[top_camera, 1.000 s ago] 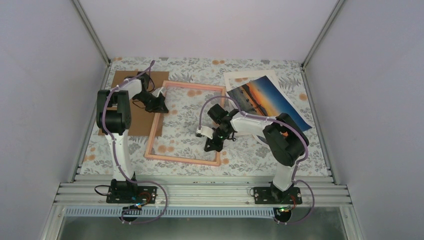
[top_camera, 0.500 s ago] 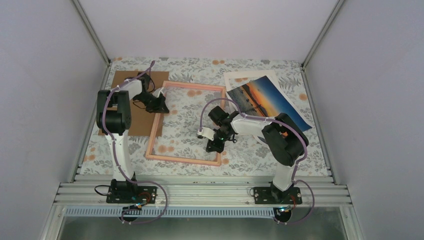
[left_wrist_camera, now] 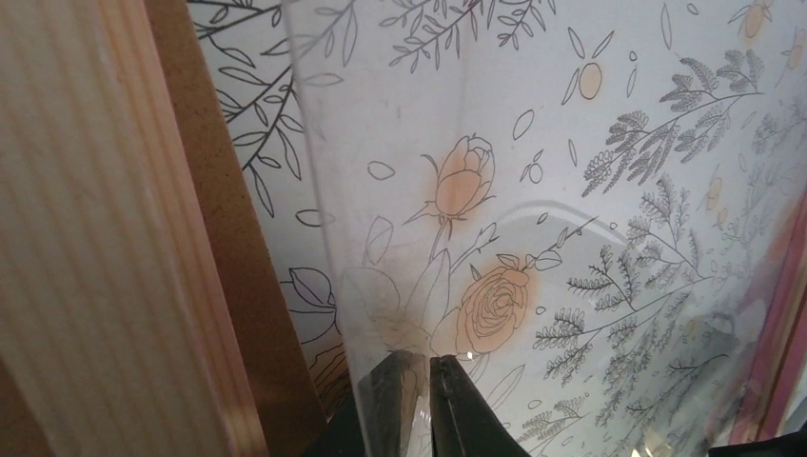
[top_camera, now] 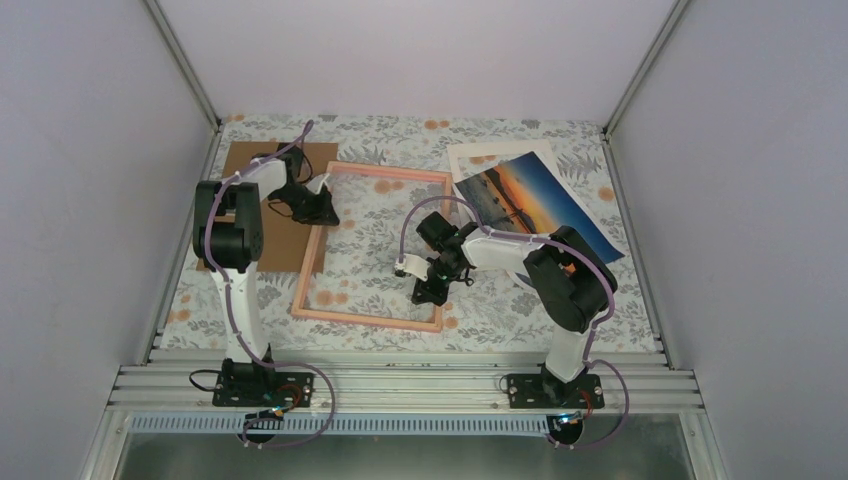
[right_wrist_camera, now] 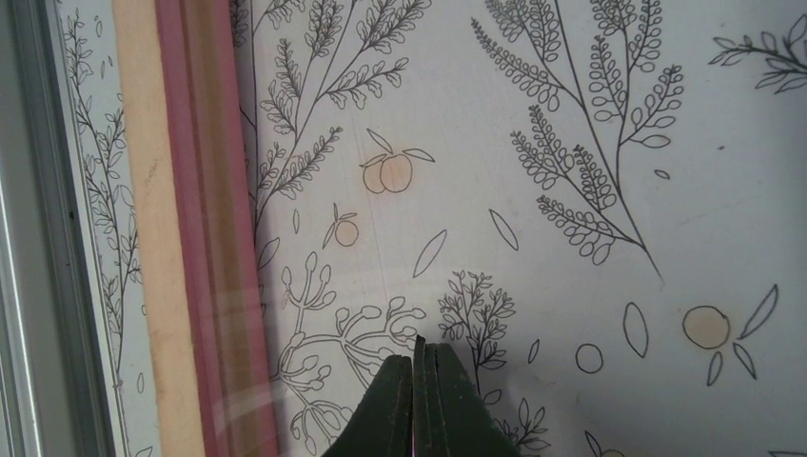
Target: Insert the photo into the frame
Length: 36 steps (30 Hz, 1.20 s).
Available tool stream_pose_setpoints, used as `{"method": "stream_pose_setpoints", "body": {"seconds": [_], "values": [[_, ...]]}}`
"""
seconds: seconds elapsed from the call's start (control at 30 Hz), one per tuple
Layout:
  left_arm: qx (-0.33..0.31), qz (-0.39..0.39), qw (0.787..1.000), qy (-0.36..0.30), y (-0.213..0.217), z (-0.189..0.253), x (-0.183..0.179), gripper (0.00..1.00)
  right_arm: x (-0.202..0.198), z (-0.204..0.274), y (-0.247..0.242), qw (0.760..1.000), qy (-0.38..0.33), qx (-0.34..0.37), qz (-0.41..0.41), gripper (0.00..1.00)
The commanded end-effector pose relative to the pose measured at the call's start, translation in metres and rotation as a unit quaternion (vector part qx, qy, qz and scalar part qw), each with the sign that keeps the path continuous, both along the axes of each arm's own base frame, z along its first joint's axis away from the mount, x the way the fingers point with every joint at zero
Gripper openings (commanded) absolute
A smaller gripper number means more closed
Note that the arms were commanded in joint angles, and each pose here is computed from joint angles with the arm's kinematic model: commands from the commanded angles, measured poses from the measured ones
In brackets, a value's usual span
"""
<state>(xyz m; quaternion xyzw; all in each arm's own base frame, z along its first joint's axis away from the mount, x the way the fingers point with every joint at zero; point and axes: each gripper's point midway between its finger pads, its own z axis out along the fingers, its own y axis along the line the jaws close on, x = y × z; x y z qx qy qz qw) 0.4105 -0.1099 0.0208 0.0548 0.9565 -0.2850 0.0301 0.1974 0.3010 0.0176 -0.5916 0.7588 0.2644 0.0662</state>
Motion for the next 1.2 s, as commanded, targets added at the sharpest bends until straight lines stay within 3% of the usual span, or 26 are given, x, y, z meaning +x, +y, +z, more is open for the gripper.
{"method": "stream_pose_setpoints", "body": {"seconds": [0.0, 0.37, 0.7, 1.17], "values": [[0.021, -0.002, 0.999, -0.025, 0.001, 0.01, 0.003, 0.11, -0.004, -0.004, -0.005, 1.0, 0.0, -0.013, -0.006, 0.04], [0.044, -0.004, 0.997, -0.057, 0.006, 0.027, 0.009, 0.24, -0.003, -0.005, -0.007, 1.0, 0.003, -0.016, -0.015, 0.04], [0.001, -0.023, 0.996, -0.086, -0.006, 0.041, 0.008, 0.03, -0.002, -0.002, -0.009, 1.0, 0.001, -0.014, -0.021, 0.04], [-0.04, -0.05, 0.981, -0.181, -0.014, 0.068, 0.006, 0.02, 0.03, 0.037, -0.023, 0.995, 0.004, 0.044, -0.09, 0.09]]}}
